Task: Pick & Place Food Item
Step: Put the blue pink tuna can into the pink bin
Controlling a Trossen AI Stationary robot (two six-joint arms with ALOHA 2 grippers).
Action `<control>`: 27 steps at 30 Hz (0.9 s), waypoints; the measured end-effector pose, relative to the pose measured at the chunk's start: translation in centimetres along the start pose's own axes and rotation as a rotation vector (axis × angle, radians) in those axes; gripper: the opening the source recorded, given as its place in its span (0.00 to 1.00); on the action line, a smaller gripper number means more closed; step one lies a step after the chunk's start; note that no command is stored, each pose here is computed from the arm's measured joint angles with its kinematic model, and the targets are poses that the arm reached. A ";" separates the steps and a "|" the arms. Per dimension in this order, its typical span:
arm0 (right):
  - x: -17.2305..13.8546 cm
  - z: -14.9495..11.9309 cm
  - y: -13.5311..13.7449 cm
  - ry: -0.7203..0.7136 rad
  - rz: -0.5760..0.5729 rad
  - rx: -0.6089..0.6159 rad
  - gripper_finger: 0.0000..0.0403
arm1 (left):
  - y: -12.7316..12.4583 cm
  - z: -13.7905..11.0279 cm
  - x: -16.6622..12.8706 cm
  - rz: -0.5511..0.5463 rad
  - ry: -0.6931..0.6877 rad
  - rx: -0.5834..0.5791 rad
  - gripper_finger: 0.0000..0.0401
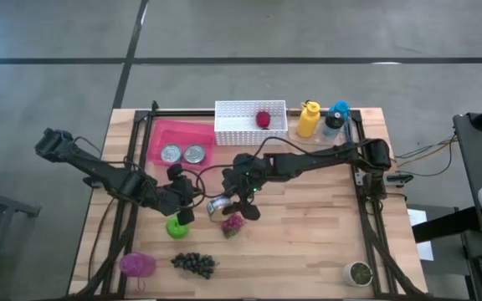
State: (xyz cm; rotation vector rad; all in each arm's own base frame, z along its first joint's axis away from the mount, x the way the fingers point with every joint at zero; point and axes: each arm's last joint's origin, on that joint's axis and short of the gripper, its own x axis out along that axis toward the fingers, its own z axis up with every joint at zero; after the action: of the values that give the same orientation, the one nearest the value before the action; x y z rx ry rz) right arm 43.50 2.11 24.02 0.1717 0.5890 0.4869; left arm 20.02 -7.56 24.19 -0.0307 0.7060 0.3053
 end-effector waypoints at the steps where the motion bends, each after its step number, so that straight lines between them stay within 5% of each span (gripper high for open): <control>1: 0.0 0.0 0.0 0.000 0.000 0.007 0.45 | 0.0 0.0 0.0 0.000 0.000 0.000 0.10; 27: -0.1 0.6 0.0 -0.034 0.003 0.011 0.45 | 0.0 0.0 0.0 -0.006 0.003 -0.046 0.10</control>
State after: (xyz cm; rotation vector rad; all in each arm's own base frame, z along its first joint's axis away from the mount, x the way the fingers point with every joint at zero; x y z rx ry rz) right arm 43.74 2.07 24.54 0.1912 0.5586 0.4827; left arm 20.03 -7.57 24.18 -0.0770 0.7014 0.3157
